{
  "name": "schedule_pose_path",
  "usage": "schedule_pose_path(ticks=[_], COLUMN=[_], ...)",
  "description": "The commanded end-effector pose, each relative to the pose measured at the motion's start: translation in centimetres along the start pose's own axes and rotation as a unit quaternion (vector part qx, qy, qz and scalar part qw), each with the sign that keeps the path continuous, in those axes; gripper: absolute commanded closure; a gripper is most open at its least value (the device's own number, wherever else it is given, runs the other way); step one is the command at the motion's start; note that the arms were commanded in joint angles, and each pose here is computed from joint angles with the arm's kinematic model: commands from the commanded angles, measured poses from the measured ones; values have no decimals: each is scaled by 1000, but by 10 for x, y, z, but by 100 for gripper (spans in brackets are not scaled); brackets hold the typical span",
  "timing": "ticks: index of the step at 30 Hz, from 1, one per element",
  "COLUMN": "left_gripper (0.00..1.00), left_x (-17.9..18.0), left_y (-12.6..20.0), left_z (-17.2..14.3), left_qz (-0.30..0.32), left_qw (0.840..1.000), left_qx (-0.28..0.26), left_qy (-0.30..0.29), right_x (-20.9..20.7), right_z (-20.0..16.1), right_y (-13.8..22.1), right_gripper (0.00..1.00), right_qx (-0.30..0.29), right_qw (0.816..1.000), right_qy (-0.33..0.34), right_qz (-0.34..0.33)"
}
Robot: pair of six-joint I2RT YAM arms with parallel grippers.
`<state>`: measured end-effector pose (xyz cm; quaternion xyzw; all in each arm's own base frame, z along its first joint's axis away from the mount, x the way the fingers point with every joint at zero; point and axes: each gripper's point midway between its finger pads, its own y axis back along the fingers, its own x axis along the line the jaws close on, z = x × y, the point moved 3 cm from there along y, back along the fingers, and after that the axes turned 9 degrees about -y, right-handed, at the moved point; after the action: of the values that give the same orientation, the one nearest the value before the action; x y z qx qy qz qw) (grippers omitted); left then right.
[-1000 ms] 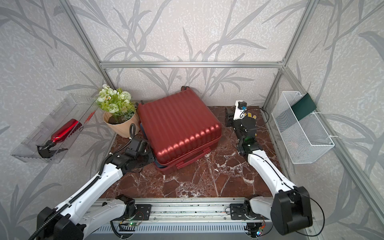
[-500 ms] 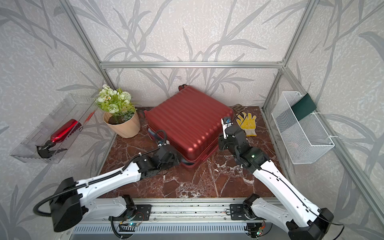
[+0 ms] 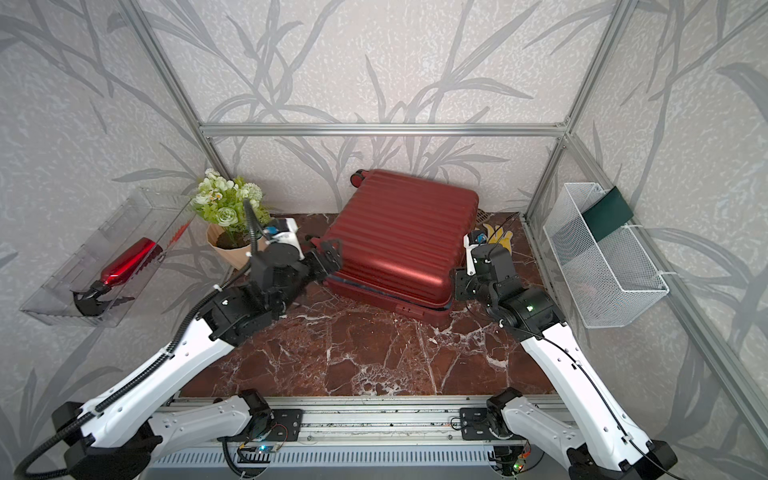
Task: Open the suitcase zippers
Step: Adjust the suitcase at the center of the board.
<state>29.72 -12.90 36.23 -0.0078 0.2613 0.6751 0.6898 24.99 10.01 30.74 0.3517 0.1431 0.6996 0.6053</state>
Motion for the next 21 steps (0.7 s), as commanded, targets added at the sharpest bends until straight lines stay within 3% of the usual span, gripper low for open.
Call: schedule_pose_path(ticks=[1, 5, 12, 21], left_gripper=[1, 1, 1, 1], left_x=[48, 78, 102, 97], left_y=[-29, -66, -128, -171], left_z=[-21, -40, -42, -36], left_qz=[97, 112, 62, -17], left_qw=[993, 976, 943, 924], left_qx=[53, 78, 19, -17], left_qy=[39, 170, 327, 381], right_x=[2, 0, 0, -1], right_z=[-12, -15, -20, -31], right_y=[5, 8, 11, 11], right_gripper=[46, 46, 46, 47], right_qx=[11, -8, -30, -17], right_qw=[997, 994, 992, 994], right_qy=[-75, -104, -100, -79], right_qz=[29, 43, 69, 74])
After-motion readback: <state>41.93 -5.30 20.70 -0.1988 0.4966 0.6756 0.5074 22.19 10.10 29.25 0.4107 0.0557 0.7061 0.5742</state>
